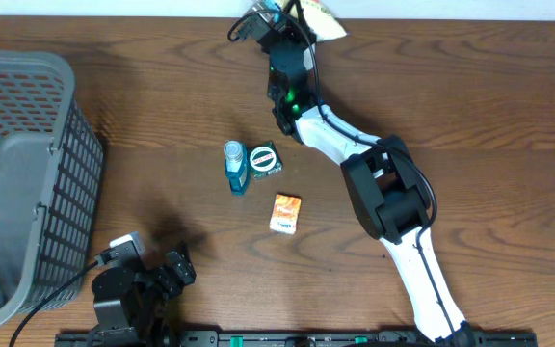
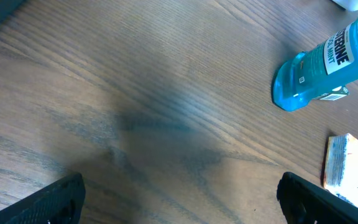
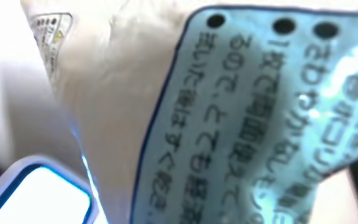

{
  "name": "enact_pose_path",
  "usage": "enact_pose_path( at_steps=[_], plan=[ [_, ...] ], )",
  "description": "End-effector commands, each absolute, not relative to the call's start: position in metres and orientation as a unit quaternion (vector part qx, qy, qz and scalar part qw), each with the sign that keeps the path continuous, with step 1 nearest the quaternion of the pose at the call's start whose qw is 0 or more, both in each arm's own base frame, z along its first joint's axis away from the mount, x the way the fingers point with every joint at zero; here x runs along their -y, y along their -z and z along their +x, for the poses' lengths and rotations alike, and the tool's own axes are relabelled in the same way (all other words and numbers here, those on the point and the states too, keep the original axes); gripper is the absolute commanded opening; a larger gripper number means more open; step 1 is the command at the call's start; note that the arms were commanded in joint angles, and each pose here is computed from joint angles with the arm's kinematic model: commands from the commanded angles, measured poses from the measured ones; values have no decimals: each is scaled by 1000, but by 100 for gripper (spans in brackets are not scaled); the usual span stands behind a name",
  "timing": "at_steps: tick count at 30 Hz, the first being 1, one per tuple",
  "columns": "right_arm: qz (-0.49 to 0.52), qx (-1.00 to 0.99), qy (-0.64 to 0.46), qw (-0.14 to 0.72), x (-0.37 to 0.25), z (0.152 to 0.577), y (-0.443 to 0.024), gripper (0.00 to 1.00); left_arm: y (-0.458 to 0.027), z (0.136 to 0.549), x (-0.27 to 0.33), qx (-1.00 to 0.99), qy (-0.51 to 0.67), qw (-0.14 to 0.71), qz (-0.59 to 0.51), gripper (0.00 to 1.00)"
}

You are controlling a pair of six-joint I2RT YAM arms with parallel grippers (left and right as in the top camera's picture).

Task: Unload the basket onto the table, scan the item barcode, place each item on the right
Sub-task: 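Hold the white wipes pack in front of the scanner, then carry the white wipes pack to the right edge and release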

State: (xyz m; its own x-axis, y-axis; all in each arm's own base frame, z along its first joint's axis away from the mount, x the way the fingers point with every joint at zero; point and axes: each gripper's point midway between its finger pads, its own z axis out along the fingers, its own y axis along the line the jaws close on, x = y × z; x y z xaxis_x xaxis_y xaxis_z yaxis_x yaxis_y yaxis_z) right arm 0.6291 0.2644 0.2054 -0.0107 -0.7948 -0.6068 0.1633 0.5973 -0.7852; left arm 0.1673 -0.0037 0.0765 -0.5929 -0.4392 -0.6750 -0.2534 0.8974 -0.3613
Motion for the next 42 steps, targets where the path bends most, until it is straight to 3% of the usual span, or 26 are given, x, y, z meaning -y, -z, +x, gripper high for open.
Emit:
enact_pose_path(
  at_steps=[1,8,13,15,19,22,28,35,42],
  plan=[
    [-266,-588,356,676,-271,631,-229,1,-66,161,3,-894,108,386,-198,98],
    [-298,-607,345,650,-274,637,-202,1,-66,161,3,-894,108,386,-198,98],
    [-204,-591,446,641,-224,630,-246,1,-66,161,3,-894,108,386,-198,98],
    [-169,-602,484,612,-191,629,-252,1,-66,161,3,-894,108,386,-198,98],
    [-52,-646,581,492,-65,624,-249,1,-66,161,3,-894,108,386,-198,98],
    [57,-671,633,382,42,602,-238,1,-66,161,3,-894,108,386,-198,98],
    [193,-671,672,248,179,551,-220,1,-66,161,3,-894,108,386,-198,98],
    [279,-650,695,130,292,489,-186,1,-66,161,3,-894,108,386,-198,98],
    [304,-640,702,74,347,448,-169,1,-66,161,3,-894,108,386,-198,98]
  ],
)
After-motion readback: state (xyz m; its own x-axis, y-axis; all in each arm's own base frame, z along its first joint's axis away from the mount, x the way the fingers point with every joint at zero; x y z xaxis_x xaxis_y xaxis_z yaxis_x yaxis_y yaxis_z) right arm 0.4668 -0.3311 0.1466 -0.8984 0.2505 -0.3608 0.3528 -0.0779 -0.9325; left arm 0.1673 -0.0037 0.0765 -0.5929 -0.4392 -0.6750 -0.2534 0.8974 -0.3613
